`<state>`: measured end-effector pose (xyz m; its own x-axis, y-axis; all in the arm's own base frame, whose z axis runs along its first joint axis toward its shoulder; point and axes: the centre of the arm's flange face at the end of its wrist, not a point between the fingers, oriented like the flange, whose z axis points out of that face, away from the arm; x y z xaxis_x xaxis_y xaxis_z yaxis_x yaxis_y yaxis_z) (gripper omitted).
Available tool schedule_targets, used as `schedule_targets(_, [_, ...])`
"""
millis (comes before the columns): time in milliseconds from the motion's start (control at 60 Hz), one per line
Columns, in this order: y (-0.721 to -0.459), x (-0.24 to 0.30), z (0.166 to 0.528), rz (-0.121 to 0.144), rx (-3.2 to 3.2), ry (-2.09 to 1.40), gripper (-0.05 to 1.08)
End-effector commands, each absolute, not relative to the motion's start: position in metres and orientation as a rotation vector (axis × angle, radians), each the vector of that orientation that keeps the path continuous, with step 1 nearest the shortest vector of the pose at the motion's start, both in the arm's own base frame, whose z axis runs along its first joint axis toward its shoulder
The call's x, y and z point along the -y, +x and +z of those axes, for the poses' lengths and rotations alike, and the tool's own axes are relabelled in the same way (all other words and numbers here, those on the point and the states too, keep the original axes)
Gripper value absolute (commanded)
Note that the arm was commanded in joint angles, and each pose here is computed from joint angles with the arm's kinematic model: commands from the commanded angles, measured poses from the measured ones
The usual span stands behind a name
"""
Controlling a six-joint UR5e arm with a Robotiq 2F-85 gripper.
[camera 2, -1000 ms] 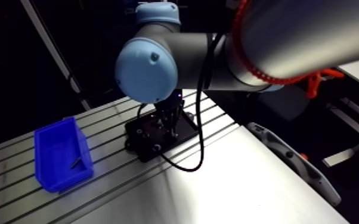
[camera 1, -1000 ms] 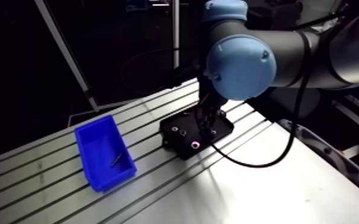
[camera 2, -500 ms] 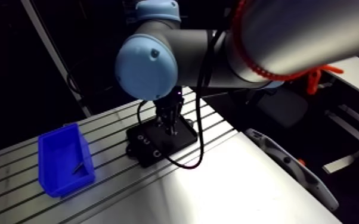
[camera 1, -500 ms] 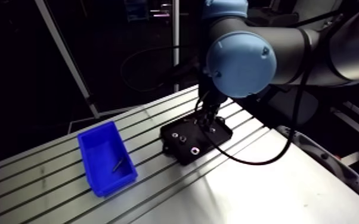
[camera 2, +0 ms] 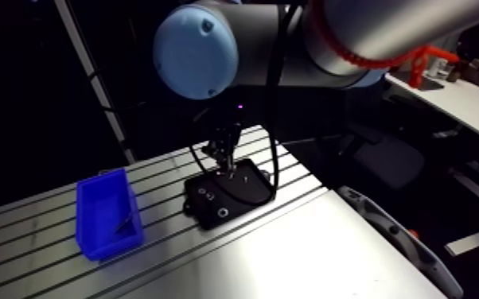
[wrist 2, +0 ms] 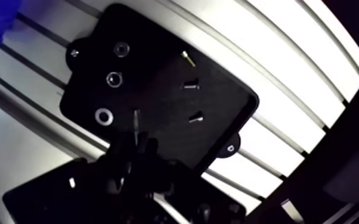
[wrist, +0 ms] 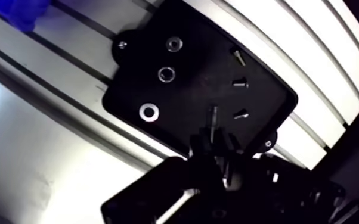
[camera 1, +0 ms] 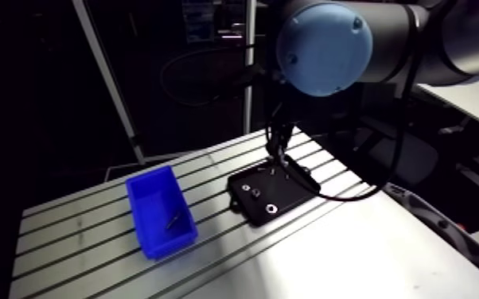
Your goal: Pick up the M10 bolt from the tray and put it into the blue bin.
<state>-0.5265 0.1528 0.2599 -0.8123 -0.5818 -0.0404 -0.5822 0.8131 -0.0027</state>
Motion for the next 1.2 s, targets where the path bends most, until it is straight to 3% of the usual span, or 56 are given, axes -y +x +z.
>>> schedule_targets(17, [-0.534, -0.126, 0.288, -0.038, -2.826, -1.215, 1.07])
schedule_targets(233, [-0.542, -0.102, 0.303, -0.051, -2.684, -1.497, 1.07])
schedule_targets(533, [-0.552, -0.040, 0.318, -0.007, -2.493, -1.815, 1.07])
schedule_targets(933, [-0.560, 0.014, 0.321, 0.019, -2.366, -1.994, 1.06])
schedule_targets(1200, [-0.576, 0.055, 0.316, 0.052, -2.315, -2.076, 1.06])
